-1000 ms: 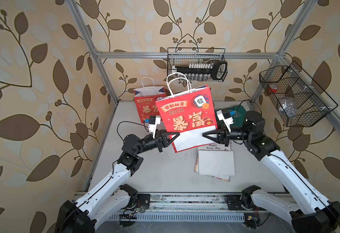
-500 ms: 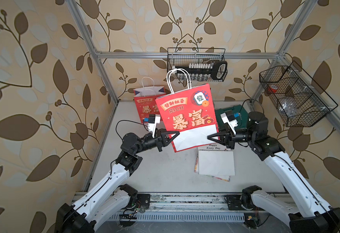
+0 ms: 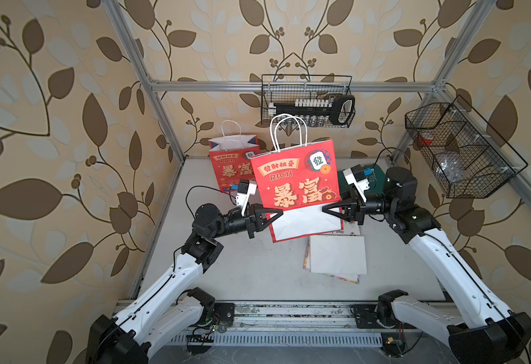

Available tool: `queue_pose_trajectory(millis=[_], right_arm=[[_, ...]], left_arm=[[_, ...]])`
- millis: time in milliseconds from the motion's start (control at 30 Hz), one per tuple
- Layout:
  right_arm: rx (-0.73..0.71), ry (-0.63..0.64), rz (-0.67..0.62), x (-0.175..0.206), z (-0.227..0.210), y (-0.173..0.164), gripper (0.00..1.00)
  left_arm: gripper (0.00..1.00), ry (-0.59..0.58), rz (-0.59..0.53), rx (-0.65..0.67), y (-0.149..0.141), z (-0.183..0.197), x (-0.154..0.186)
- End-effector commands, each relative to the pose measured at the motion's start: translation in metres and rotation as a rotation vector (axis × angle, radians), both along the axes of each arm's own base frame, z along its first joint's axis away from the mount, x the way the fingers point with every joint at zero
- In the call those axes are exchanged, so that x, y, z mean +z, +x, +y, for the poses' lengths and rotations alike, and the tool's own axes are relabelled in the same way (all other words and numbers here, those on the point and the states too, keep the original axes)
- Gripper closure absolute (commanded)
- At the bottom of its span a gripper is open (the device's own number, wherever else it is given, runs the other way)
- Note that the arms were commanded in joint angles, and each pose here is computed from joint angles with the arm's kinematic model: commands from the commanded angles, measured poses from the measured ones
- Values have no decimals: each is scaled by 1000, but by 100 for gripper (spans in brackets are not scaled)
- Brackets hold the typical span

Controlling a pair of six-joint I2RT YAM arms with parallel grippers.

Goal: Put away the paper bag
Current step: Press the paper bag.

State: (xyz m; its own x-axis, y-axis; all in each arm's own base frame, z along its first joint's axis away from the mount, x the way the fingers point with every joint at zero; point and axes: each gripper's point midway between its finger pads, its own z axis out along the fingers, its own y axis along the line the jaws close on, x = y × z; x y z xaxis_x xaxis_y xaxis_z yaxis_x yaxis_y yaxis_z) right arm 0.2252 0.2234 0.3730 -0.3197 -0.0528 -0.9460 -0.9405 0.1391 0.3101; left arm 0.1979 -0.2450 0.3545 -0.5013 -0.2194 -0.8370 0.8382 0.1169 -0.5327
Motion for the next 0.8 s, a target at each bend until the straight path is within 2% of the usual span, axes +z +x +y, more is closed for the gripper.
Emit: queue_pose_trajectory(millis=[0,33,167,200,233,267,333,367,400,433,467,567,600,633,667,700,733,767], right_arm=[[30,21,-61,18,1,-5,91],[32,22,-64,19,1,-5,100],[33,23,-65,20,1,-6,100],[22,21,-67,21,1,-4,94],[2,16,-64,21,0,-1,70],[-10,14,-67,21,0,1,61],[-25,15,-77,25,-1,3,59],[-30,20,-82,28,0,5,65],[-26,26,-87,31,0,5,78],[-23,33,-98,36,0,6,96],[-30,35,-99,39,0,8,100],[-48,29,-99,42,-1,13,100],[-72,26,-96,42,-2,17,95],[-91,27,-94,42,-3,21,69],[-106,31,-94,44,-4,23,53],[-120,38,-99,46,-4,26,49],[-127,50,-111,50,-5,28,51],[-123,61,-123,55,-4,27,64]], left_arm=[[100,13,-60,-57,-13,-3,7],[100,15,-57,-58,-13,-4,5],[100,18,-54,-60,-14,-4,4],[100,18,-53,-60,-14,-4,4],[100,19,-54,-60,-14,-4,3],[100,23,-51,-61,-13,-4,2],[100,28,-45,-63,-13,-5,-1],[100,31,-40,-67,-14,-5,-3],[100,34,-37,-72,-14,-6,-4],[100,39,-31,-81,-14,-7,-6],[100,45,-25,-89,-15,-8,-8],[100,57,-14,-97,-15,-9,-15],[100,58,-14,-95,-15,-9,-16],[100,60,-13,-95,-15,-9,-17],[100,61,-11,-91,-14,-9,-18],[100,63,-11,-90,-14,-9,-19],[100,65,-10,-91,-14,-9,-21],[100,67,-8,-91,-14,-9,-21]])
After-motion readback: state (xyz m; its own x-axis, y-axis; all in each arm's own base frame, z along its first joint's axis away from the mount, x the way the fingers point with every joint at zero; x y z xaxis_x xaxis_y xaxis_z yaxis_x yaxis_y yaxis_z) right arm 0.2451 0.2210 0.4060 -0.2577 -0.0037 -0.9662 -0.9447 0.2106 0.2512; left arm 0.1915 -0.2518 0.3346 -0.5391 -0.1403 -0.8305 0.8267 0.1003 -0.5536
